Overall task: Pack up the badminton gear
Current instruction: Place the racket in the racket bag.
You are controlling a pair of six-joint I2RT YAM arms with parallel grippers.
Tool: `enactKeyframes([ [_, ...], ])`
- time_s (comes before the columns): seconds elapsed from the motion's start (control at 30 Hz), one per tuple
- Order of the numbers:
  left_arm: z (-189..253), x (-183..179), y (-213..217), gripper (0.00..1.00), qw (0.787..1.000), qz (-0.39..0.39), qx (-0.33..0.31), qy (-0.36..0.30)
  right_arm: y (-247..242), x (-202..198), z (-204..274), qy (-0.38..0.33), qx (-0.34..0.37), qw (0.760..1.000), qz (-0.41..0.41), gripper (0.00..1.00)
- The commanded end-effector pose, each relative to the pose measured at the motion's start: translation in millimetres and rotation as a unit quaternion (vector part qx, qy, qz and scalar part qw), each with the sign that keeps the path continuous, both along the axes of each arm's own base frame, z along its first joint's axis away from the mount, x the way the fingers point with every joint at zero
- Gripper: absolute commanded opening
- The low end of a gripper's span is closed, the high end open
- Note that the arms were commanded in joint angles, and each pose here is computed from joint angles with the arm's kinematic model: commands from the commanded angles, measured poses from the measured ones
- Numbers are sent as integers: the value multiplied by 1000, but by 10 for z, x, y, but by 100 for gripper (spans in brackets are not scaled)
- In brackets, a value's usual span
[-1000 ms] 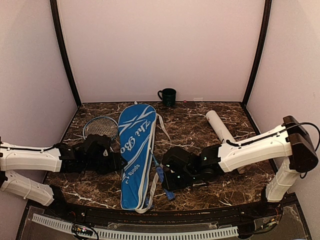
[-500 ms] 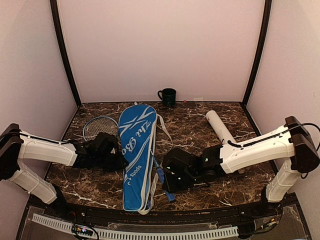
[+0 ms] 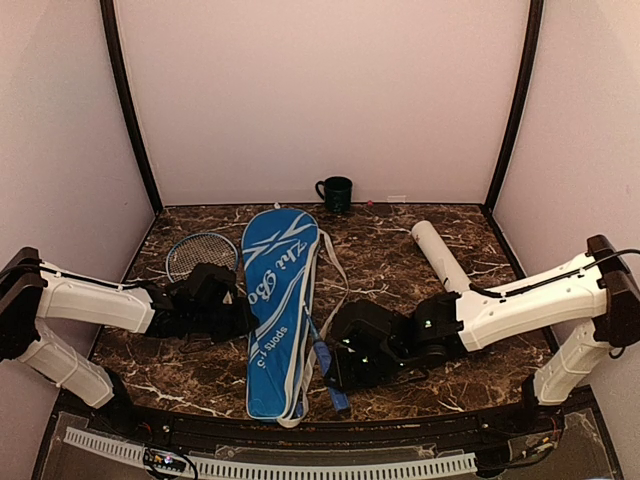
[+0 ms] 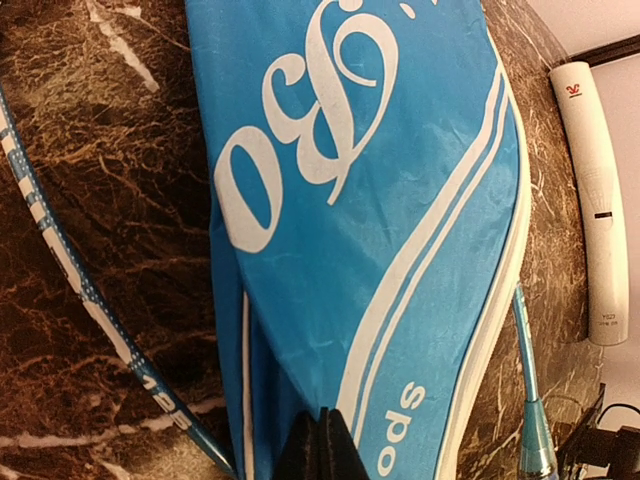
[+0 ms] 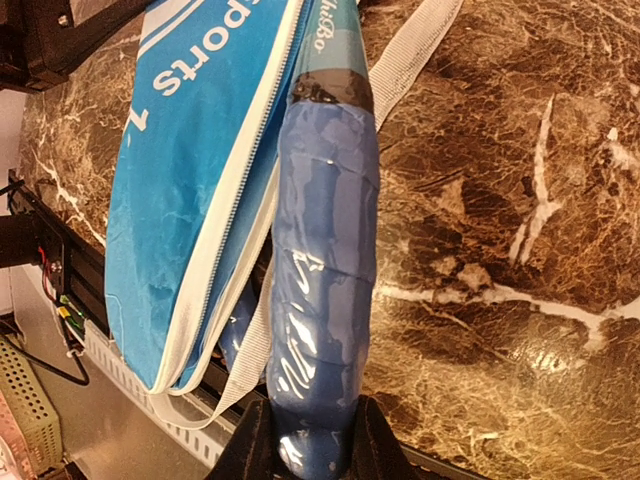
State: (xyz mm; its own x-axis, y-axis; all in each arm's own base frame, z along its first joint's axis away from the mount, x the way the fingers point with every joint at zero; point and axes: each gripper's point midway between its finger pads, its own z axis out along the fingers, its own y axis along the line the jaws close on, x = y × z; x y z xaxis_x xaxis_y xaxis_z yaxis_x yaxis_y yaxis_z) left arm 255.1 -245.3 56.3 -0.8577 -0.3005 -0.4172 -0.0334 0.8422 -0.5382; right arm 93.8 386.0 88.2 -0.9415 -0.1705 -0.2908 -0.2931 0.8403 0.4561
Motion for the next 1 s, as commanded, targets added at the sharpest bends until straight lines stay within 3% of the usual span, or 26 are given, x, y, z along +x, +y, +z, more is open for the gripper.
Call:
enactKeyframes([
  [0.0,77,98,12,0,999,21,-12,-24,51,-129,194,18,49,999,5,0],
  [0.3,113,47,-155,0,999,-8,-48,-25,101,92,212,-20,57,998,-27,0],
  [0.97,41,-301,-387,0,998,-46,-53,-8,504,697,77,-79,55,994,-59,0],
])
